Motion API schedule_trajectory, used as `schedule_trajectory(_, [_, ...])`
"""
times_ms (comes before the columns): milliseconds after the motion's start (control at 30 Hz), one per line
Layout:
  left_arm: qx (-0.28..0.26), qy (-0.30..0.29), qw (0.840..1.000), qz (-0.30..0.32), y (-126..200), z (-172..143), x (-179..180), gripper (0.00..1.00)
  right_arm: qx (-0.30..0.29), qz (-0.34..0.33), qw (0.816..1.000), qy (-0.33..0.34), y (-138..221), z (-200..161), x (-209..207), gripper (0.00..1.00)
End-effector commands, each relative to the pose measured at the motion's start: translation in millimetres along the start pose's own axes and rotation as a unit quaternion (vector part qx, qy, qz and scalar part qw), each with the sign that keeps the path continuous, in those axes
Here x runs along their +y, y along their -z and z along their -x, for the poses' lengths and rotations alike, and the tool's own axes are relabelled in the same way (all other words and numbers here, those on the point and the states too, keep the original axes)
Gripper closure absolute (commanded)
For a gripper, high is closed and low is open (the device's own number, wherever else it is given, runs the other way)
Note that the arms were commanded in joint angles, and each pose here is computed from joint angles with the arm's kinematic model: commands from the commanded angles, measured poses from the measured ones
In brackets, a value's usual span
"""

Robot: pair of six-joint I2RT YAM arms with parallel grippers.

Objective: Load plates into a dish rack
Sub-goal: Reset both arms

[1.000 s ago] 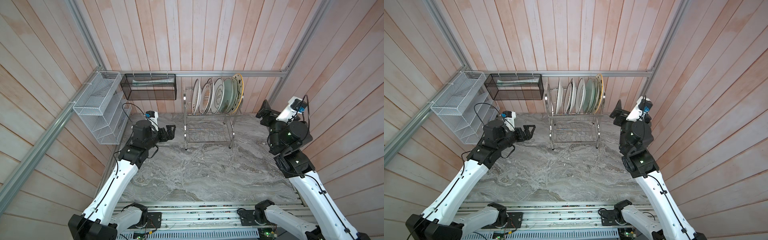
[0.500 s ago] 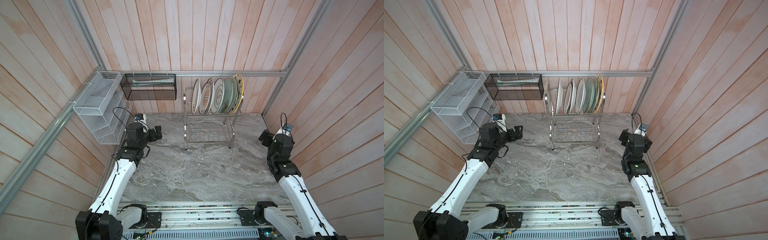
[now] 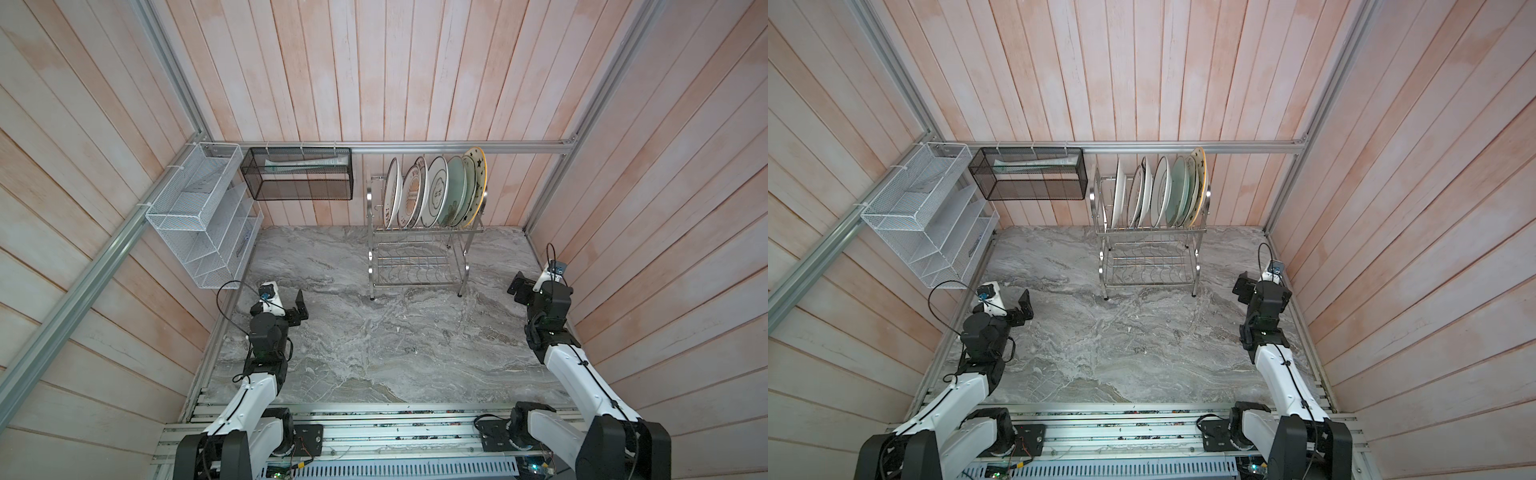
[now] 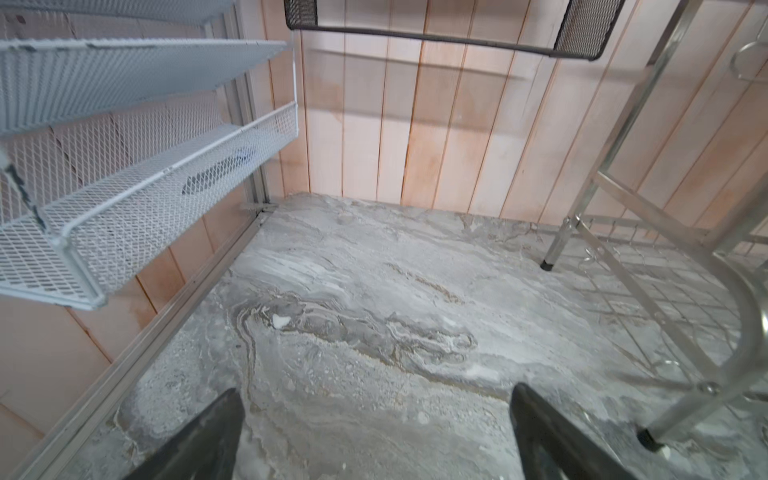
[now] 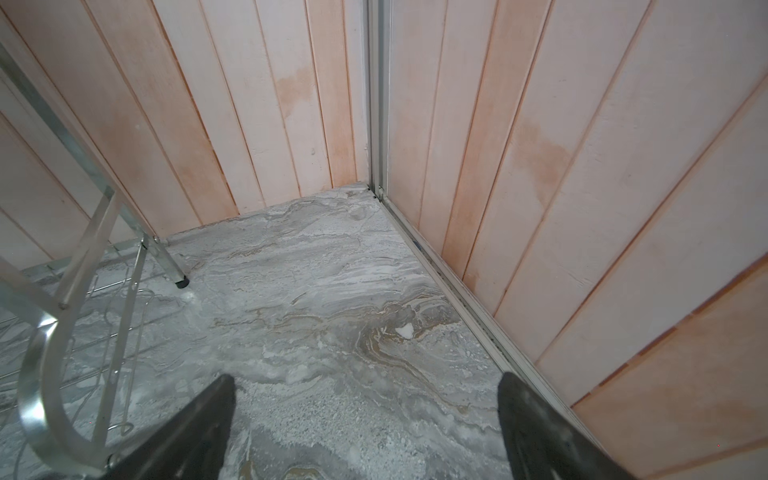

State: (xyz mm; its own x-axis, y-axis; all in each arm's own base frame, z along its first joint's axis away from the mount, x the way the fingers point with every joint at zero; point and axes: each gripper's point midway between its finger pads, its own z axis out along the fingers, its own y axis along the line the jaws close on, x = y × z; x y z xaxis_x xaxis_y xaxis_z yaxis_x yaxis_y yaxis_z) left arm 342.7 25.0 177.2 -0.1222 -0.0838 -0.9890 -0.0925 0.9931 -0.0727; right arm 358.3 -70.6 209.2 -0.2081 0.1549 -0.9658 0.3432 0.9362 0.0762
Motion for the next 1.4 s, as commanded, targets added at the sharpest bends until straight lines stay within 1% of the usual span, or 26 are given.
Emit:
schedule_trajectory(0, [-0.046, 0.016, 0.999, -0.015, -4, 7, -2, 0.00, -0.032, 0.020, 0.999, -0.009, 2, 4, 4, 0.02])
schedule_trajectory(100, [-0.027, 0.014, 1.000, -0.007, -18, -12, 2, 0.00, -0.062, 0.023, 0.998, -0.005, 8, 4, 1, 0.02])
schedule_trajectory(133, [-0.025, 0.014, 1.000, -0.009, -21, -17, 2, 0.00, -0.072, 0.026, 0.997, -0.005, 11, 2, 1, 0.02])
schedule_trajectory(200, [-0.038, 0.010, 0.999, -0.027, -22, -22, -3, 0.00, -0.102, 0.033, 0.994, -0.003, 20, 2, 0, 0.02])
schedule_trajectory(267, [-0.032, 0.010, 0.999, -0.031, -28, -33, -4, 0.00, -0.117, 0.030, 0.993, -0.002, 25, 0, -3, 0.02])
schedule_trajectory(300, [-0.038, 0.011, 0.999, -0.033, -33, -35, -4, 0.00, -0.112, 0.024, 0.993, 0.002, 24, -3, -5, 0.02])
schedule_trajectory(333, [-0.034, 0.005, 0.998, -0.049, -38, -35, -9, 0.00, -0.109, 0.022, 0.994, 0.005, 23, -4, -7, 0.02])
schedule_trajectory(367, [0.004, -0.007, 0.998, -0.069, -43, -44, -16, 0.00, -0.105, 0.022, 0.994, 0.006, 22, -5, -7, 0.02])
schedule_trajectory(400, [0.010, -0.013, 0.997, -0.075, -48, -43, -18, 0.00, -0.107, 0.023, 0.994, 0.002, 22, -5, -7, 0.02])
schedule_trajectory(433, [-0.003, -0.012, 0.997, -0.078, -47, -41, -19, 0.00, -0.108, 0.024, 0.994, -0.001, 22, -6, -7, 0.02])
schedule_trajectory(467, [-0.003, -0.012, 0.997, -0.080, -45, -42, -20, 0.00, -0.107, 0.025, 0.994, -0.001, 21, -6, -7, 0.02])
schedule_trajectory(533, [0.012, -0.013, 0.997, -0.076, -48, -45, -18, 0.00, -0.101, 0.025, 0.995, 0.000, 19, -10, -7, 0.02])
schedule_trajectory(600, [0.004, -0.013, 0.997, -0.076, -48, -43, -19, 0.00, -0.098, 0.026, 0.995, -0.001, 17, -15, -8, 0.02])
schedule_trajectory(867, [0.014, -0.024, 0.998, -0.064, -51, -45, -21, 0.00, -0.087, 0.033, 0.996, -0.009, 14, -31, -8, 0.02])
schedule_trajectory(1067, [0.015, -0.026, 0.998, -0.063, -51, -45, -21, 0.00, -0.063, 0.052, 0.996, -0.018, 4, -51, -1, 0.02])
schedule_trajectory(1200, [0.014, -0.026, 0.998, -0.063, -51, -44, -22, 0.00, -0.065, 0.064, 0.995, -0.033, 1, -65, 1, 0.02])
schedule_trajectory(1233, [0.015, -0.026, 0.998, -0.063, -51, -45, -22, 0.00, -0.073, 0.067, 0.994, -0.039, 1, -63, 2, 0.02])
schedule_trajectory(1267, [0.014, -0.026, 0.998, -0.063, -51, -45, -22, 0.00, -0.082, 0.077, 0.993, -0.034, 2, -61, 5, 0.02])
schedule_trajectory(1367, [0.015, -0.026, 0.998, -0.063, -51, -45, -22, 0.00, -0.079, 0.071, 0.994, -0.026, 0, -63, 4, 0.02])
